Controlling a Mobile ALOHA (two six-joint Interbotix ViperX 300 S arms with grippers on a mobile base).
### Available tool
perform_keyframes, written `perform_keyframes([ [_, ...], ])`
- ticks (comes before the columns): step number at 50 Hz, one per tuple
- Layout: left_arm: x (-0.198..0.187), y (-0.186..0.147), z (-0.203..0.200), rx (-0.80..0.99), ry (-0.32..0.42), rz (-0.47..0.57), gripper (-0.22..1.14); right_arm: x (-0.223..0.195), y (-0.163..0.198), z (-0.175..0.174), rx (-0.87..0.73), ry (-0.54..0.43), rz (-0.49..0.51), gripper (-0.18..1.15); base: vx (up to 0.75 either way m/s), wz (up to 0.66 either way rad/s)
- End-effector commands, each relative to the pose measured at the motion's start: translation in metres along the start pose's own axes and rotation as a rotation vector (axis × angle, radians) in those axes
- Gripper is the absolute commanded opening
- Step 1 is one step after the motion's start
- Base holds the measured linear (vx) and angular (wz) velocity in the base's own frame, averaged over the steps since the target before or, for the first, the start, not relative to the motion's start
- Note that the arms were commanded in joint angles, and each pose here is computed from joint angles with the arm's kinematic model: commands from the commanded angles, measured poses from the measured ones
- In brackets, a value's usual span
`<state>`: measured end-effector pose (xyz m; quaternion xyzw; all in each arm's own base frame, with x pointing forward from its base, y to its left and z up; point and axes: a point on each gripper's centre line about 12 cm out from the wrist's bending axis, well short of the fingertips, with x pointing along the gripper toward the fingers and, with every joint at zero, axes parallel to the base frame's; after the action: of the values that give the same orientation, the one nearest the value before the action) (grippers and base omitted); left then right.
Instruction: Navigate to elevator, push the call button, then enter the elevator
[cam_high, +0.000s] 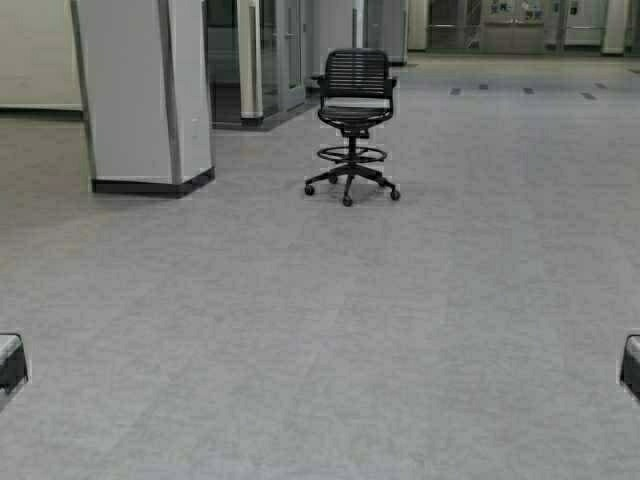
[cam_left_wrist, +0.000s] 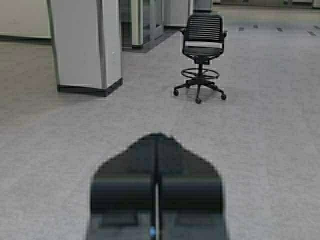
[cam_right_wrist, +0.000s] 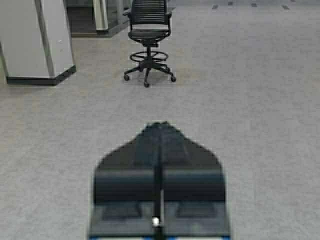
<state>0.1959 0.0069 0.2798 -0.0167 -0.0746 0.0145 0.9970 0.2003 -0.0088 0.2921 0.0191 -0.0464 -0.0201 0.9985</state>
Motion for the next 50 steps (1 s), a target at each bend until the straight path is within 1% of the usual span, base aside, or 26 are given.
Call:
perform_keyframes([
  [1, 0.0023, -0.0003, 0.0053, 0.0, -0.017, -0.001, 0.03, 0.0025, 0.0004, 0.0081, -0.005, -0.024, 0.002, 0.05, 0.73, 0.14],
  [29, 0.0033, -0.0003, 0.0073, -0.008, -0.021, -0.002, 0.03, -0.0011, 0.0007, 0.0147, -0.003, -0.052, 0.003, 0.05, 0.72, 0.26],
  [36, 0.0011, -0.0005, 0.0112, -0.008, -0.04, -0.002, 0.03, -0.0011, 0.0007, 0.0147, -0.003, -0.052, 0.003, 0.05, 0.73, 0.23],
  [44, 0.0, -0.0004, 0.0093, -0.008, -0.035, -0.002, 0.03, -0.001, 0.0004, 0.0153, -0.003, -0.054, 0.001, 0.05, 0.73, 0.14],
  [50, 0.0012, -0.0002, 0.0035, -0.009, -0.014, -0.001, 0.03, -0.0013, 0.0006, 0.0134, -0.003, -0.049, 0.003, 0.05, 0.78, 0.12],
])
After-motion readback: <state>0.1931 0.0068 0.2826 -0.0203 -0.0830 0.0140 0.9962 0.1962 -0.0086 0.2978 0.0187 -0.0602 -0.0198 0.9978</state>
